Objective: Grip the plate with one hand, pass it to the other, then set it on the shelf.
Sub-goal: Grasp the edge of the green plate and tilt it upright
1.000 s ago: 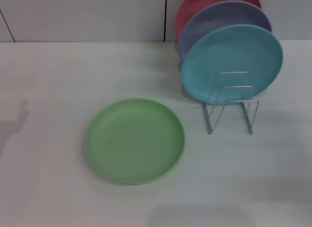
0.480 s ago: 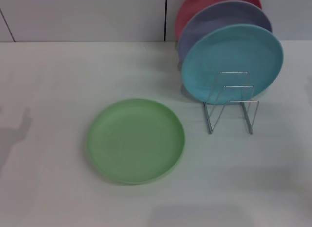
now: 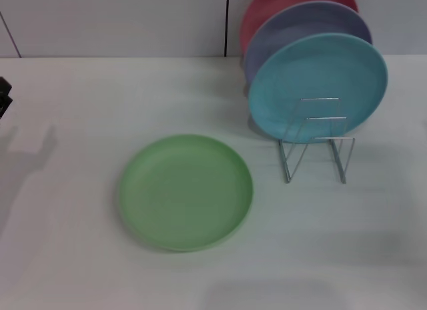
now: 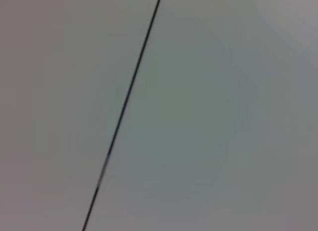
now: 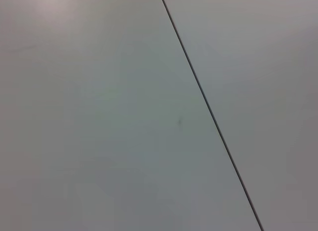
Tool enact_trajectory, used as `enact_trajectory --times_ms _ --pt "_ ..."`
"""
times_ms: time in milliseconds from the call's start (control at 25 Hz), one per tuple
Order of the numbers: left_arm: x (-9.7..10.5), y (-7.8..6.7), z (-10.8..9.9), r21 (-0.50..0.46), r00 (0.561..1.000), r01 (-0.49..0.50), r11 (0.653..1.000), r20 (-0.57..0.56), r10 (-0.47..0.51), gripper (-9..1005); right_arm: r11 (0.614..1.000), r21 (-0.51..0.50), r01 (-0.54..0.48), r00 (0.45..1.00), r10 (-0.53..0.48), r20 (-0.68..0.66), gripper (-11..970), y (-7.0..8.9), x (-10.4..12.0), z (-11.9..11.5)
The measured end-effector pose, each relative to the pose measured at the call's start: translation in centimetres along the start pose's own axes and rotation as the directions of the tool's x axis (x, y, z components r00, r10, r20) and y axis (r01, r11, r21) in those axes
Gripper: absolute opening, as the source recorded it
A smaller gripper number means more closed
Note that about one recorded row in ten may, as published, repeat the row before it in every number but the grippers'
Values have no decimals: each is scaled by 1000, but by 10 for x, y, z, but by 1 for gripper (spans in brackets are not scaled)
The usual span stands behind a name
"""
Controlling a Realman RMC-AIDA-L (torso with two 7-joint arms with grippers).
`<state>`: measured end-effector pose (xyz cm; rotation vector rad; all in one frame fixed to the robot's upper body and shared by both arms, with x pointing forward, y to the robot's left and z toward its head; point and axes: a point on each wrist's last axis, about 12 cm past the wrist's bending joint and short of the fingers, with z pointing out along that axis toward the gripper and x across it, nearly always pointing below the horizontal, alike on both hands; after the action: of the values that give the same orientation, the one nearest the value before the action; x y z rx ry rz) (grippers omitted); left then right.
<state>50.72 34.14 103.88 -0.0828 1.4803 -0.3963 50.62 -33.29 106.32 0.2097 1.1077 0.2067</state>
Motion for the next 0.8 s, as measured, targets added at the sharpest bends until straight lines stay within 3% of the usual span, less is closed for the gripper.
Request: enact_trajectory --times_ms 40,280,440,520,600,640,800 --pt "-2 3 19 -44 998 3 999 -57 -5 827 1000 2 1 1000 -1 -2 652 -1 0 -1" --pt "-7 5 40 -112 992 9 994 -124 -23 827 1000 0 27 1000 -27 0 652 -1 -1 0" --pt "-27 4 59 -151 981 20 988 -185 -48 827 998 -3 65 998 -65 4 652 0 0 1" --pt "-27 4 59 -151 981 20 988 -185 -48 827 998 -4 67 998 -67 2 652 1 0 2" --pt "-39 0 64 -161 976 23 987 -209 -57 827 998 -3 69 998 -69 0 652 0 0 2" --pt "-54 -8 70 -164 971 24 986 -232 -62 827 998 -4 69 998 -69 0 652 0 0 3" --pt "-71 -21 76 -170 960 10 985 -273 -57 826 998 -7 69 998 -69 3 652 1 0 5"
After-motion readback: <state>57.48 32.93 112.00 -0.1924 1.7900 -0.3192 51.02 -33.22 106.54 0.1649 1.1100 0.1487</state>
